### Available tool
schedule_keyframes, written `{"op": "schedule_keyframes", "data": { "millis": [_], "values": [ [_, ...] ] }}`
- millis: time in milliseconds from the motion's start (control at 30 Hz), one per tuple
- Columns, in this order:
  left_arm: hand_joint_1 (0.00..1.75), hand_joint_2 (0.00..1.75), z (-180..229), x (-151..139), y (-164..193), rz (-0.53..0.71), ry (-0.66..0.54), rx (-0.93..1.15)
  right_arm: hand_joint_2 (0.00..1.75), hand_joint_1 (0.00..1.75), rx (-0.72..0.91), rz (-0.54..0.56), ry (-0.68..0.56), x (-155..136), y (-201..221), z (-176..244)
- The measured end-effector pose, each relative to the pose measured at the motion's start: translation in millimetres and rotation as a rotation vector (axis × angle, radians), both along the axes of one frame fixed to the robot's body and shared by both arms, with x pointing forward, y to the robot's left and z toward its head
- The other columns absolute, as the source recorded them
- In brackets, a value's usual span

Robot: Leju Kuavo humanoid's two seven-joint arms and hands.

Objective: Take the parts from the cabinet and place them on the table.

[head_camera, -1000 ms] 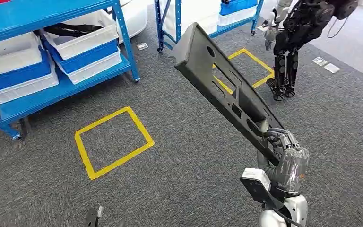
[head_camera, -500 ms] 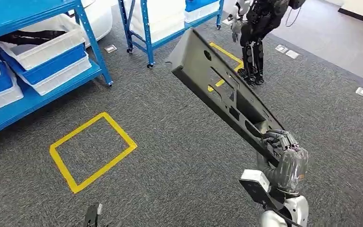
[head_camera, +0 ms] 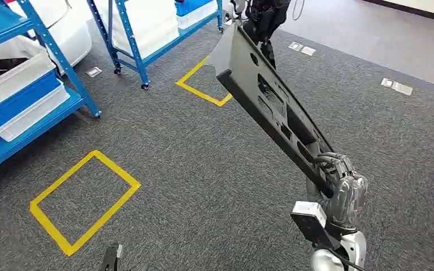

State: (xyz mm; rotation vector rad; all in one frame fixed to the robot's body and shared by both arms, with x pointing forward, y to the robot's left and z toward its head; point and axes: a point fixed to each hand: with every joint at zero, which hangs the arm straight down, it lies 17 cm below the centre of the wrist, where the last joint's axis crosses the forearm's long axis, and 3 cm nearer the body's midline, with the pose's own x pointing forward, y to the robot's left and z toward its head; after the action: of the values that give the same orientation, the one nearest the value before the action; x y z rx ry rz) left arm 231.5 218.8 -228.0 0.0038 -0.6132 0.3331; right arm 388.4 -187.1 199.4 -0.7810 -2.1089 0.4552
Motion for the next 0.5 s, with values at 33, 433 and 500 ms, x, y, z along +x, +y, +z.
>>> {"op": "schedule_keyframes", "data": {
  "millis": [33,433,500],
  "values": [
    [0.0,1.75,-0.1,0.0,0.7,-0.001,0.0,0.001,1.75,1.75,0.001,0.0,0.0,0.1,-0.2,0.2],
    [0.0,1.75,-0.9,-1.3,2.1,-0.009,0.003,0.005,1.75,1.75,-0.001,-0.002,0.015,-1.9,-1.2,-6.7],
    [0.0,1.75,-0.9,-1.2,2.7,-0.009,0.003,0.01,1.75,1.75,-0.003,-0.003,0.018,-1.8,-1.8,-7.7]
  ]
}}
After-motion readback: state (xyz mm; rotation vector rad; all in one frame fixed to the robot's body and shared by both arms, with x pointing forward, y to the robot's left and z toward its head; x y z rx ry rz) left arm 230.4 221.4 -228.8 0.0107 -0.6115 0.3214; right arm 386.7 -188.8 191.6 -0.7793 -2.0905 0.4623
